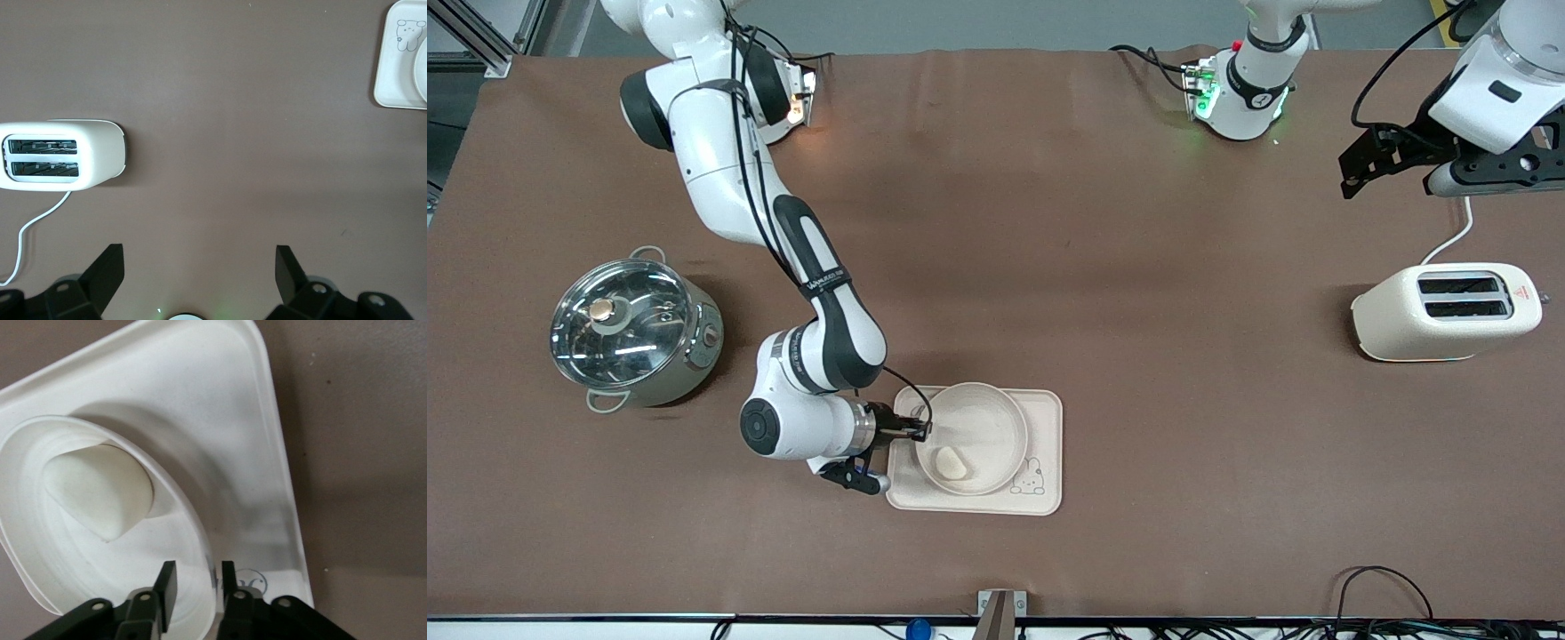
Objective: Place bun in plate and plate on tray
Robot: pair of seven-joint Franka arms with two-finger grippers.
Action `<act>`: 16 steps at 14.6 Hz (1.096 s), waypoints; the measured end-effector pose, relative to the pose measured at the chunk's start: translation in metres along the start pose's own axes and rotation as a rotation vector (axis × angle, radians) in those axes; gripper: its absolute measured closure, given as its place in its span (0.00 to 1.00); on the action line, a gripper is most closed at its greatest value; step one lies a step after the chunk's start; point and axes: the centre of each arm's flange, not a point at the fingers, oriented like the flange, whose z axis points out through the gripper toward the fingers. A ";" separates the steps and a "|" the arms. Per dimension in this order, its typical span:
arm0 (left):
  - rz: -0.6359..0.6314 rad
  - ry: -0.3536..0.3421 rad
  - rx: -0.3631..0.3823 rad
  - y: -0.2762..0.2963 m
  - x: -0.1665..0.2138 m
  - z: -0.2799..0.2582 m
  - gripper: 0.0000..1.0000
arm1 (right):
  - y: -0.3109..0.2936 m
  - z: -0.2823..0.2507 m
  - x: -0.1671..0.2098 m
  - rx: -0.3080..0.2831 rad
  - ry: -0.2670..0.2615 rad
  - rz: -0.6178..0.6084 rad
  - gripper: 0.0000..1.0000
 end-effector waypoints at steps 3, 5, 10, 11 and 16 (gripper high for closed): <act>0.000 0.000 0.000 0.000 0.000 0.000 0.00 | -0.007 -0.013 0.002 0.018 0.021 0.006 0.31; 0.000 0.000 0.000 0.000 0.000 0.000 0.00 | -0.018 -0.032 -0.002 0.030 0.026 -0.001 0.12; 0.001 0.001 -0.001 0.001 0.000 0.000 0.00 | -0.026 -0.068 -0.043 -0.051 0.000 -0.016 0.00; 0.001 0.001 -0.001 0.001 0.000 0.000 0.00 | -0.026 -0.072 -0.056 -0.087 0.028 -0.033 0.00; 0.002 0.000 -0.001 0.001 -0.001 0.000 0.00 | 0.021 -0.165 -0.120 -0.218 0.169 -0.087 0.00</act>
